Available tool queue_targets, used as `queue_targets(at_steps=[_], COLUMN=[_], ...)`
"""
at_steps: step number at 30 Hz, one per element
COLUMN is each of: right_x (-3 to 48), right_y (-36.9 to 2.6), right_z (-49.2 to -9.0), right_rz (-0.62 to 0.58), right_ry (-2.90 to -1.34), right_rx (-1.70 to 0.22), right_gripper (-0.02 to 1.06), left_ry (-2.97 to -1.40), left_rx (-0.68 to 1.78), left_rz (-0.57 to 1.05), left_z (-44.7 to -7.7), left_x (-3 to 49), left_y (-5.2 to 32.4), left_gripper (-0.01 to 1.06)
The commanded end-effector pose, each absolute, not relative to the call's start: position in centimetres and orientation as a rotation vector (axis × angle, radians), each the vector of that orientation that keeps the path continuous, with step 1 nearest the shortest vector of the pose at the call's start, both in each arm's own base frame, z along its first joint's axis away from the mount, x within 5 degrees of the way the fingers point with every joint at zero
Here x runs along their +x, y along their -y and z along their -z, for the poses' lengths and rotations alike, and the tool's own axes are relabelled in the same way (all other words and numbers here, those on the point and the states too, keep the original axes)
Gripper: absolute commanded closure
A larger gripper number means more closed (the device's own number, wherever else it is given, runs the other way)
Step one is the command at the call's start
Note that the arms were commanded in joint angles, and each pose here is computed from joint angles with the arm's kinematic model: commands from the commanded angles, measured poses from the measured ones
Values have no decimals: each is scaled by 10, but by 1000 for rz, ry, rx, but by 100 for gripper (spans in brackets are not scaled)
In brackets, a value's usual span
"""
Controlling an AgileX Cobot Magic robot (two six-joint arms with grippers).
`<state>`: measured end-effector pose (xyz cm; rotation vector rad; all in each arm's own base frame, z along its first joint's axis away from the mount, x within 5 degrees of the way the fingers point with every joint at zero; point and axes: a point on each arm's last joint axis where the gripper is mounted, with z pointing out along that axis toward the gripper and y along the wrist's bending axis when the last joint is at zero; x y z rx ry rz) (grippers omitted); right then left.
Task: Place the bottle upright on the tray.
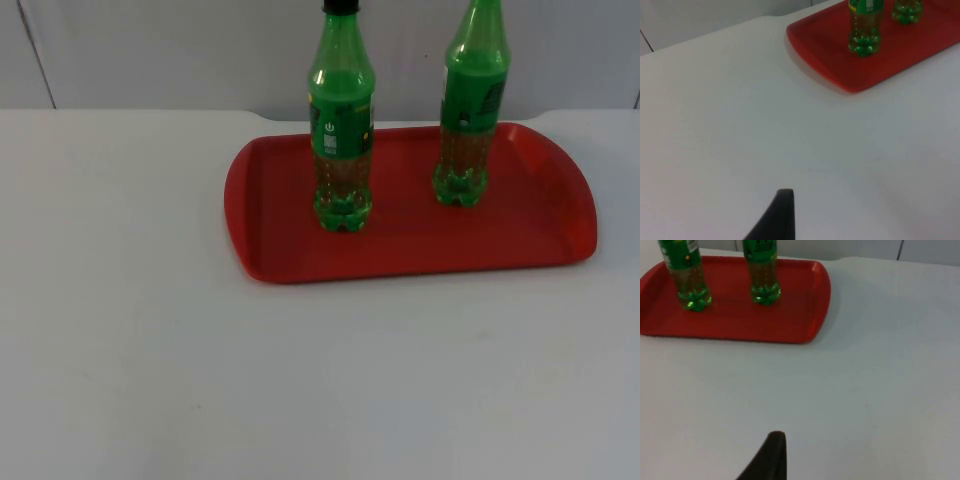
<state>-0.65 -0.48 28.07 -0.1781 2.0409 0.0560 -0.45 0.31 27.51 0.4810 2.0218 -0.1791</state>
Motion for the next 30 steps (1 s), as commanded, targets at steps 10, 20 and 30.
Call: queue_targets(at_steps=[10, 20, 30], right_x=[-7, -7, -7], right_y=[4, 4, 4], right_z=[-280, -280, -280], right_rz=[-15, -10, -10], right_ry=[-2041, -2042, -2042], right_rx=[-133, -125, -125], right_gripper=[-1, -1, -1], left_ry=[-2013, -2013, -2013], left_rx=[480, 480, 480], left_rz=[186, 186, 186], left_z=[-274, -274, -274], left_x=[-4, -4, -4], left_y=[-3, -3, -3], left_gripper=[1, 1, 1])
